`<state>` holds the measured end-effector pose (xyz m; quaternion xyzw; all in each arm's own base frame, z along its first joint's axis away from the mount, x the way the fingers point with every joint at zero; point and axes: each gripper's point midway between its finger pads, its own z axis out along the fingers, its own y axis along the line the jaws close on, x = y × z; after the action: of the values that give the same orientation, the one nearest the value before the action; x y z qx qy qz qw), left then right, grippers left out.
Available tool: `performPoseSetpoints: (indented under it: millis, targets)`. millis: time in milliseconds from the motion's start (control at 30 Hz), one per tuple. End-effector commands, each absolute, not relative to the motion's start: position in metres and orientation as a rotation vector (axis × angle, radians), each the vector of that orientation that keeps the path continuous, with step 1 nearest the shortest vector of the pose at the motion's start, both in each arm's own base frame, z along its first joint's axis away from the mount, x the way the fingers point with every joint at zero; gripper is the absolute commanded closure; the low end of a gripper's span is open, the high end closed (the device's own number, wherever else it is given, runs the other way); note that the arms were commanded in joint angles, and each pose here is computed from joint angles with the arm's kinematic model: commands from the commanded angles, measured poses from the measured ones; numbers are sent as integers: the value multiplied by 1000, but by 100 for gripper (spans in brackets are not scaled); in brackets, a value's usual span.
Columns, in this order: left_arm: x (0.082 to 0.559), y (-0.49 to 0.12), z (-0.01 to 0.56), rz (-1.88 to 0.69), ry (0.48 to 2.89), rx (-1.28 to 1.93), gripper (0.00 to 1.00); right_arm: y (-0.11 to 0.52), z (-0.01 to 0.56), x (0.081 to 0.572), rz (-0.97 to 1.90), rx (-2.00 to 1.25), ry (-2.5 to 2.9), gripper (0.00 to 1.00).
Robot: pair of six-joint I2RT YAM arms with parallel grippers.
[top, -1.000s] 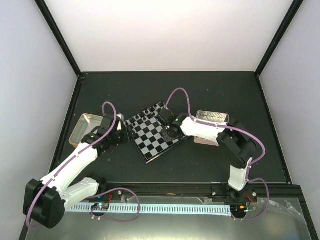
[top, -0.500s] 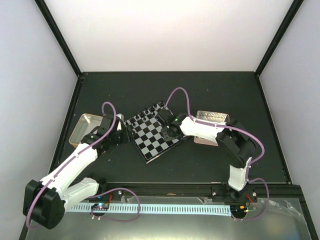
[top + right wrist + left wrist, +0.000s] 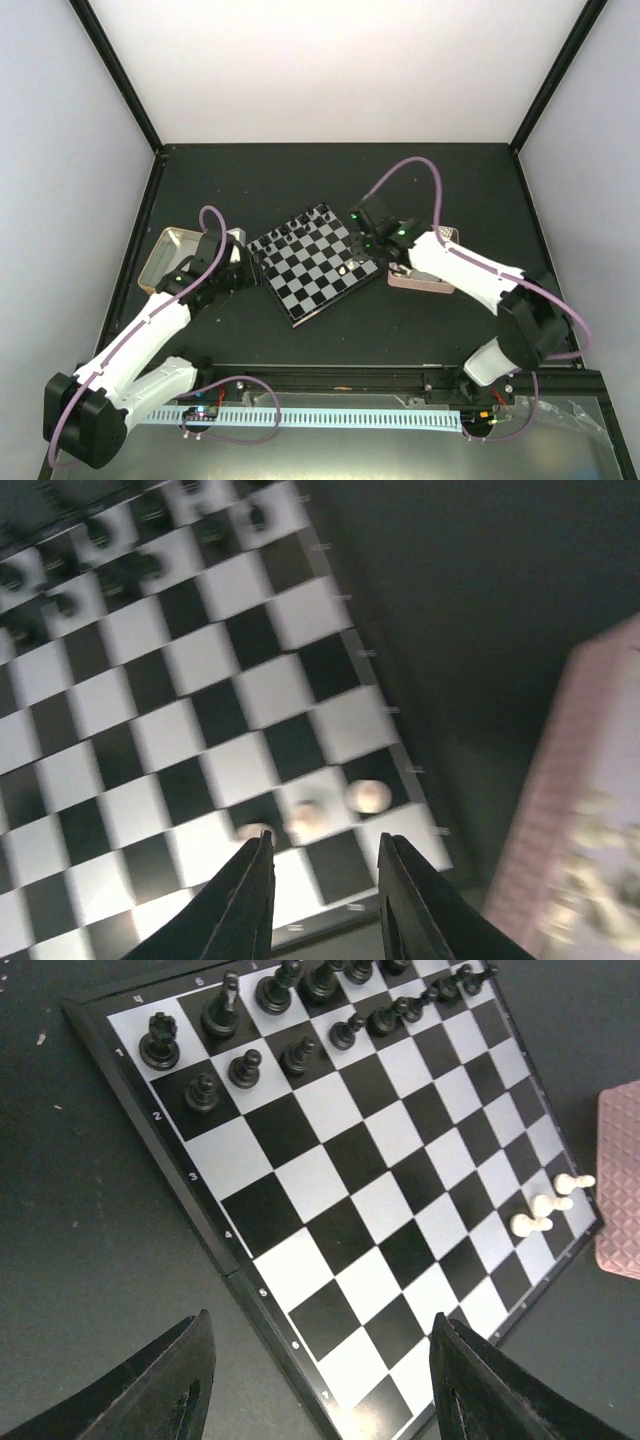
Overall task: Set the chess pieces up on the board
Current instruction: Place the chess piece on the chessboard, then pick up the chess piece from the storage box.
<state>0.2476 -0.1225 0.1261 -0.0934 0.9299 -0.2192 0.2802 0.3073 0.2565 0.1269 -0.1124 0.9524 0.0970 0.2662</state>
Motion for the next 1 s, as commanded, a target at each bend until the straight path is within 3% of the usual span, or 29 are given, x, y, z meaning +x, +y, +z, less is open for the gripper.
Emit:
performPoseSetpoints:
  millis: [0, 200, 467, 767, 967]
  targets:
    - [245, -131, 156, -686, 2429, -208, 40, 191, 121, 320, 194, -49, 2559, 69]
    - [231, -144, 191, -857, 2321, -145, 39, 126, 93, 330, 179, 162, 2583, 70]
    - [218, -137, 228, -940, 2159, -184, 37, 120, 56, 349, 164, 158, 2632, 76]
    - [218, -126, 229, -908, 2140, -276, 36, 132, 29, 350, 223, 144, 2685, 77]
    - [226, -123, 233, -869, 2146, -305, 36, 127, 34, 350, 186, 152, 2676, 93]
